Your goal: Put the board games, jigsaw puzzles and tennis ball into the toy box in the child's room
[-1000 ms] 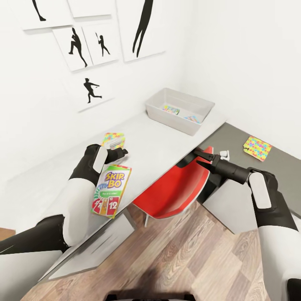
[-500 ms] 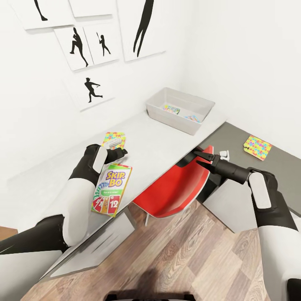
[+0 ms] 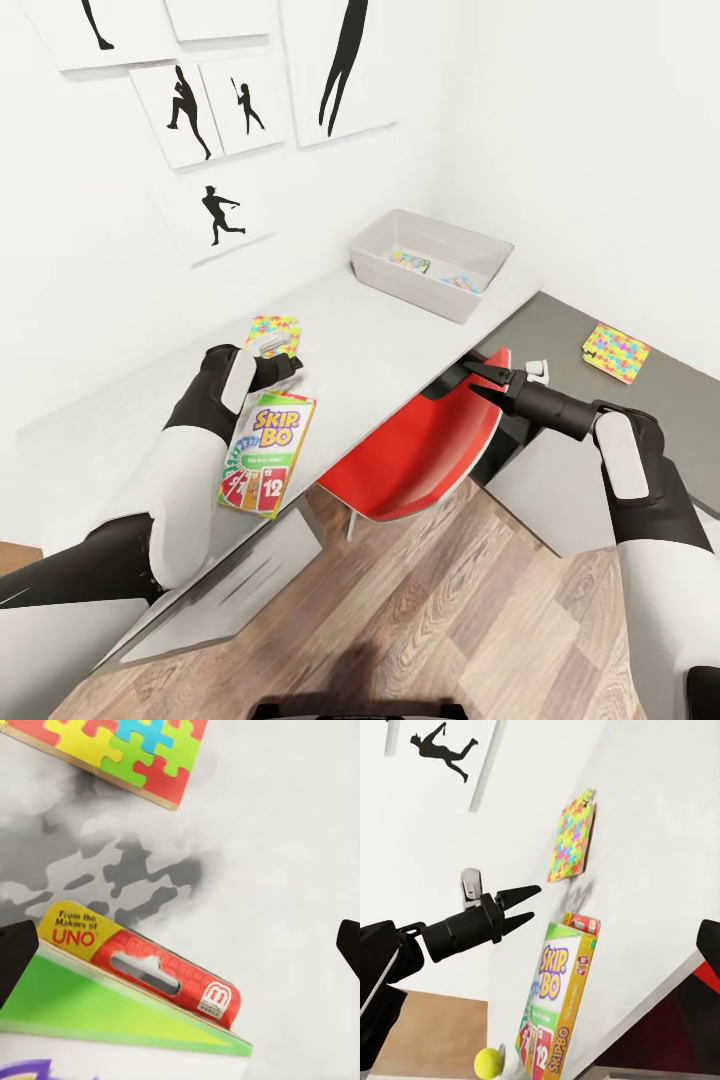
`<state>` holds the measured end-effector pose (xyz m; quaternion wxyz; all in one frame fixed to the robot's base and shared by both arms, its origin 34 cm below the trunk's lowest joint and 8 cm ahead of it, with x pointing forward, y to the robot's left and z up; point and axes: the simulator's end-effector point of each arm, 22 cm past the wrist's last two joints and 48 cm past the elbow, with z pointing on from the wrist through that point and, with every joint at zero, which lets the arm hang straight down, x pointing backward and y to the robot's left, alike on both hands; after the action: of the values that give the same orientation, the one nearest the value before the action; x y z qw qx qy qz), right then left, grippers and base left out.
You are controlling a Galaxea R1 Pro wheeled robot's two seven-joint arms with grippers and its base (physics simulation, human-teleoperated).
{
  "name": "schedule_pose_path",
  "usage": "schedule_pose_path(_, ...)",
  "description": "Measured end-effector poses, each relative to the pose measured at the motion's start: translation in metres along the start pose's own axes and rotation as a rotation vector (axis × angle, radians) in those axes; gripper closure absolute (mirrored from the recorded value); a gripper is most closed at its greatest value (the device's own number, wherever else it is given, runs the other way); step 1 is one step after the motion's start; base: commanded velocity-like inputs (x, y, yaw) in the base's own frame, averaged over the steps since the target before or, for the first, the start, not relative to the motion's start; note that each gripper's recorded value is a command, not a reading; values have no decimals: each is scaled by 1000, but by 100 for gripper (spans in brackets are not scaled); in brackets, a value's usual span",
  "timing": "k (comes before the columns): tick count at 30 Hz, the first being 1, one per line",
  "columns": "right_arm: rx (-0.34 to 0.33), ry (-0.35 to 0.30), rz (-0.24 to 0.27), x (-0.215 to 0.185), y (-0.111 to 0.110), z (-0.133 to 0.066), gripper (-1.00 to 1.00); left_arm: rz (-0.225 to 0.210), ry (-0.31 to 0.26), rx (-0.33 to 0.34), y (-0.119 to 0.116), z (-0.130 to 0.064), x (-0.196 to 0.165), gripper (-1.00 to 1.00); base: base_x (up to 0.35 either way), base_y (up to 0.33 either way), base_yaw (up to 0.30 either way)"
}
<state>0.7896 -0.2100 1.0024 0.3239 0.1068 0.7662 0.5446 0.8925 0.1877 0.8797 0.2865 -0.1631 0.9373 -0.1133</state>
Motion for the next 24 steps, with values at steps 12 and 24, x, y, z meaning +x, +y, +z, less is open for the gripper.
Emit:
schedule_pose_path(12,2,1,2,1,-2,0,-100,-1,-6,-42,16,1,-3,-100,108,41,0)
schedule_pose_path(24,10,7,14,5,-11,2,-100,1,5,-58,24,8,2,-100,8,3,0)
